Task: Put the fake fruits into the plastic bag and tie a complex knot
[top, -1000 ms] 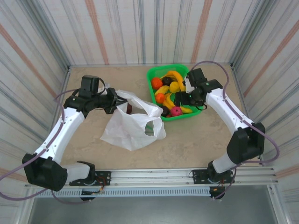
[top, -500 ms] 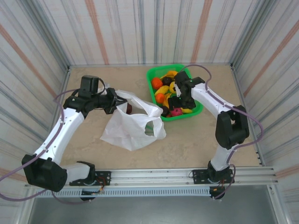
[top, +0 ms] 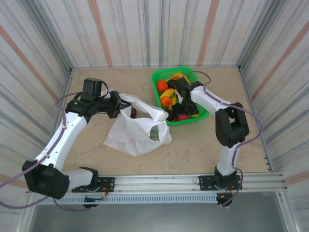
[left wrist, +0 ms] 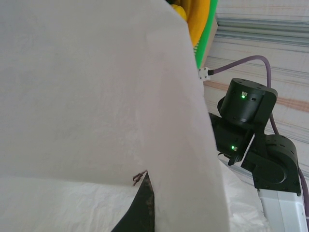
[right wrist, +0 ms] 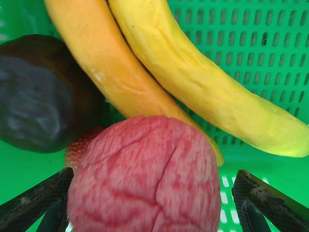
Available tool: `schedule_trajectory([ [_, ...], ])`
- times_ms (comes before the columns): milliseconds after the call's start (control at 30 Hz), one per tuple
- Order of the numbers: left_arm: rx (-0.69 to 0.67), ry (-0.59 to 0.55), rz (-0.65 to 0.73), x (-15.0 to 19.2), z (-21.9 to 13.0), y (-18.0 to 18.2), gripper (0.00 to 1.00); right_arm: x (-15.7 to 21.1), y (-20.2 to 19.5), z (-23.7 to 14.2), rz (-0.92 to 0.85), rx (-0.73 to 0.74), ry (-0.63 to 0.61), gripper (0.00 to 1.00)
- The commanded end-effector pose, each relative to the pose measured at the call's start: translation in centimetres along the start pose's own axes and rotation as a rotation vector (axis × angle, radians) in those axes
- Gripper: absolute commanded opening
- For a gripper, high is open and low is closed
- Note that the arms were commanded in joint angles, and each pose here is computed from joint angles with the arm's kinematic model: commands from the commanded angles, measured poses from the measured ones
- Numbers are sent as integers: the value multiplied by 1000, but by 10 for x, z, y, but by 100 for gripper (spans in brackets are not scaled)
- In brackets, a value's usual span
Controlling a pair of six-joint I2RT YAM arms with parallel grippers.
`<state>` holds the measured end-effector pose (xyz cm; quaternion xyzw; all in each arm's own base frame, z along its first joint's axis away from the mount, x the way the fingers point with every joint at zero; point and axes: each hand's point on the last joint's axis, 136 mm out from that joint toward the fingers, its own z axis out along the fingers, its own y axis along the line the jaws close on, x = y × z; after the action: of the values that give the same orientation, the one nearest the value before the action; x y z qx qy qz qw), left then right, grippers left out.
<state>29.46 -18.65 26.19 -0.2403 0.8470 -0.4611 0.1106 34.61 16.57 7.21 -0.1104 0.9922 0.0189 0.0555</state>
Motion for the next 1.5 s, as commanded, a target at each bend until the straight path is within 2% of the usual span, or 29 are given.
schedule_trajectory([
  [0, 27, -7, 23, 2, -12, -10, 4, -1, 1, 2, -12, 17, 13, 84],
  [200, 26, -7, 23, 2, -11, -10, 4, -1, 1, -3, -10, 23, 5, 73],
  [367, 27, -8, 26, 2, -12, -11, 4, -1, -1, -17, -8, 26, -22, 57],
  [500, 26, -8, 25, 2, -11, -11, 4, -1, -2, -29, -7, 29, -50, 50],
  [800, 27, -6, 23, 1, -10, -11, 4, -4, -5, -59, 3, 27, -132, 49],
  [1133, 24, 3, 22, 0, -7, -9, 4, 4, -14, -113, 16, 18, -290, 48],
  [1467, 21, 11, 13, 0, -3, -5, 4, 9, 12, -195, 16, -200, -507, 47],
])
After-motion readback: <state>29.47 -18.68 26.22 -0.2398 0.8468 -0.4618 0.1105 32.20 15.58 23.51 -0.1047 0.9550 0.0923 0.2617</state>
